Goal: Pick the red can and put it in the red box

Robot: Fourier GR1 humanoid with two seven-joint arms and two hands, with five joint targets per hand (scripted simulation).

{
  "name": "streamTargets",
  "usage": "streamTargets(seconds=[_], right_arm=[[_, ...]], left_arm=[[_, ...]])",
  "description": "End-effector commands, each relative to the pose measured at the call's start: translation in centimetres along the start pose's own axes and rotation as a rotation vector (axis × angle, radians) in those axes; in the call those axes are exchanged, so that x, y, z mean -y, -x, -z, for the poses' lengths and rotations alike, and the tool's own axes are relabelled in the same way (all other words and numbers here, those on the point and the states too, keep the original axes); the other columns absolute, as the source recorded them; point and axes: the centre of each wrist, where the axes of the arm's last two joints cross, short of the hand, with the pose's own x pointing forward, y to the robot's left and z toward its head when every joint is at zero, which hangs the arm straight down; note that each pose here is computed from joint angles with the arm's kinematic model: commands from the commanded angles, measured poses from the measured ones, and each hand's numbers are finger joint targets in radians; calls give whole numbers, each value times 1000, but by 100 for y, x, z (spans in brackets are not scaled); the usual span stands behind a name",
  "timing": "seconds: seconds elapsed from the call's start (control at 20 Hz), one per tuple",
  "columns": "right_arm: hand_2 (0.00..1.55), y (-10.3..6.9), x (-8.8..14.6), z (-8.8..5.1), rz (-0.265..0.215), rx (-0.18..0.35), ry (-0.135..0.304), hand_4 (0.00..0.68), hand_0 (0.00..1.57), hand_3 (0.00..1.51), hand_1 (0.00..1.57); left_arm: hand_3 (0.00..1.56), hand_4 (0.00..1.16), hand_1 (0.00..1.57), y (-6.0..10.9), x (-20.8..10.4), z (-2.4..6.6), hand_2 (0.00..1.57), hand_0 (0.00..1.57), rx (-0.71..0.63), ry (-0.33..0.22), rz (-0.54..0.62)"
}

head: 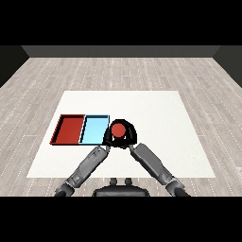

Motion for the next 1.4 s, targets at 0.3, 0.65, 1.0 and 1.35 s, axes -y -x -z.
streamTargets(seconds=[0.3, 0.65, 1.0, 1.35], right_arm=[[1449, -124, -129, 29, 56, -15, -32, 532, 1470, 1396, 1470], [0, -188, -35, 19, 55, 22, -61, 0, 0, 0, 0], [0, -228, 24, 2, -13, 62, -35, 0, 0, 0, 0], [0, -515, 250, 183, -69, 108, 34, 0, 0, 0, 0]], left_arm=[[1449, 964, 1571, -96, 113, 83, 1540, 1571, 36, 13, -85], [1491, 1140, 1571, -92, 156, 24, 1569, 1571, 30, 5, -70], [1483, 1151, 1571, -214, 235, -52, 1571, 1571, 62, 9, -41], [1478, 1144, 1571, -52, 20, -60, 1571, 1571, 16, -12, -50]])
